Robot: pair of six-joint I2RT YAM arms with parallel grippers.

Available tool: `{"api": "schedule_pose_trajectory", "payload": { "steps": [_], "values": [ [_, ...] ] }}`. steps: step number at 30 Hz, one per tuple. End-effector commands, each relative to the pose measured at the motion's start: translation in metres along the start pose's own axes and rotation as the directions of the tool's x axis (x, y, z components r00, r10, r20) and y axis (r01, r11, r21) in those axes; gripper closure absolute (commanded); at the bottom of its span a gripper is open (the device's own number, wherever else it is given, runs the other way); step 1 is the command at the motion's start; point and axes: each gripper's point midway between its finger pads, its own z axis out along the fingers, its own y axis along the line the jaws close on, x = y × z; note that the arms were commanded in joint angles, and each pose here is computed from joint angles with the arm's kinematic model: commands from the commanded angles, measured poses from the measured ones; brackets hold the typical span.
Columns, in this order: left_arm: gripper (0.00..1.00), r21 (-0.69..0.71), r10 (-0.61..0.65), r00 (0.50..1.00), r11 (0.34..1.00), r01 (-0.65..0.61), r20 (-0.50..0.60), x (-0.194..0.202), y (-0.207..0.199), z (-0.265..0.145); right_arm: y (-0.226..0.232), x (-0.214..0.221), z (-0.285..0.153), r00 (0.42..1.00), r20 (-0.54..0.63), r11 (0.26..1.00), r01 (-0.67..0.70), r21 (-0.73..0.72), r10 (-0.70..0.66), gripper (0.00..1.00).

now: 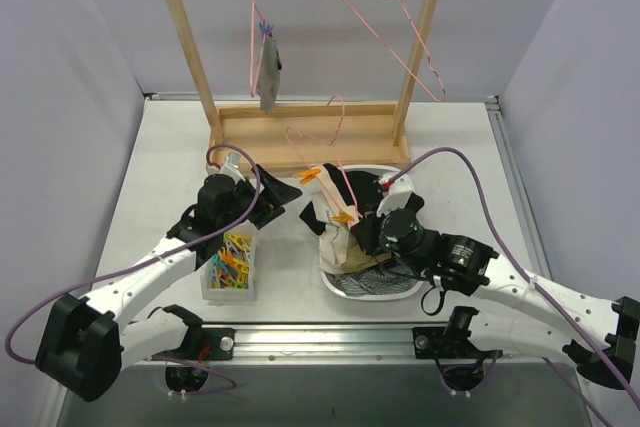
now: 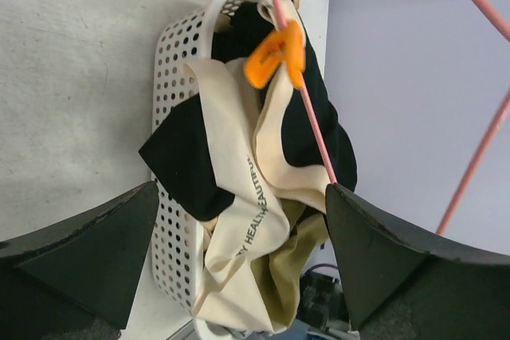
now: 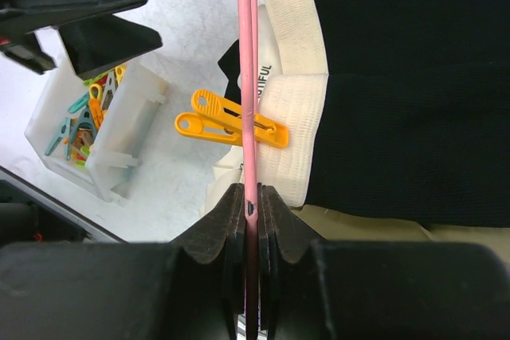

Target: Remove the underwear clipped to the hanger

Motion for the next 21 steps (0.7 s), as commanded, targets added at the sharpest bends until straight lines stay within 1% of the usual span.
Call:
{"api": "schedule_pose_trajectory", "payload": {
  "steps": [1, 4, 5, 7, 11, 16, 17, 21],
  "values": [
    [0.06, 0.159, -0.069, 0.995, 0.986, 0.057, 0.068, -0.026, -0.040, 0.011, 0.007, -0.017, -0.007, 0.995, 0.082, 0.998, -0.051, -0.038, 0.054, 1.00],
    [0.06, 0.189, -0.107, 0.993, 0.977, 0.096, 0.048, -0.029, -0.045, 0.022, 0.006, -0.014, -0.010, 0.995, 0.086, 0.997, -0.052, -0.057, 0.057, 1.00],
    [0.06, 0.224, -0.112, 0.992, 0.970, 0.097, 0.053, -0.033, -0.053, 0.023, 0.006, -0.014, -0.011, 0.994, 0.088, 0.996, -0.057, -0.063, 0.063, 1.00],
    [0.06, 0.223, -0.145, 0.988, 0.966, 0.130, 0.054, -0.038, -0.049, 0.031, 0.008, -0.014, -0.015, 0.994, 0.090, 0.995, -0.056, -0.085, 0.064, 1.00],
    [0.06, 0.284, -0.203, 0.977, 0.942, 0.177, 0.064, -0.048, -0.057, 0.037, 0.009, -0.012, -0.018, 0.994, 0.091, 0.993, -0.052, -0.105, 0.062, 1.00],
    [0.06, 0.276, -0.241, 0.969, 0.936, 0.220, 0.044, -0.047, -0.051, 0.048, 0.008, -0.010, -0.018, 0.995, 0.086, 0.993, -0.043, -0.108, 0.053, 1.00],
    [0.06, 0.297, -0.244, 0.969, 0.929, 0.222, 0.039, -0.047, -0.054, 0.048, 0.009, -0.010, -0.018, 0.995, 0.086, 0.993, -0.041, -0.111, 0.051, 1.00],
    [0.06, 0.293, -0.258, 0.966, 0.923, 0.248, -0.005, -0.043, -0.056, 0.055, 0.008, -0.008, -0.017, 0.996, 0.084, 0.994, -0.035, -0.105, 0.044, 1.00]
  ]
}}
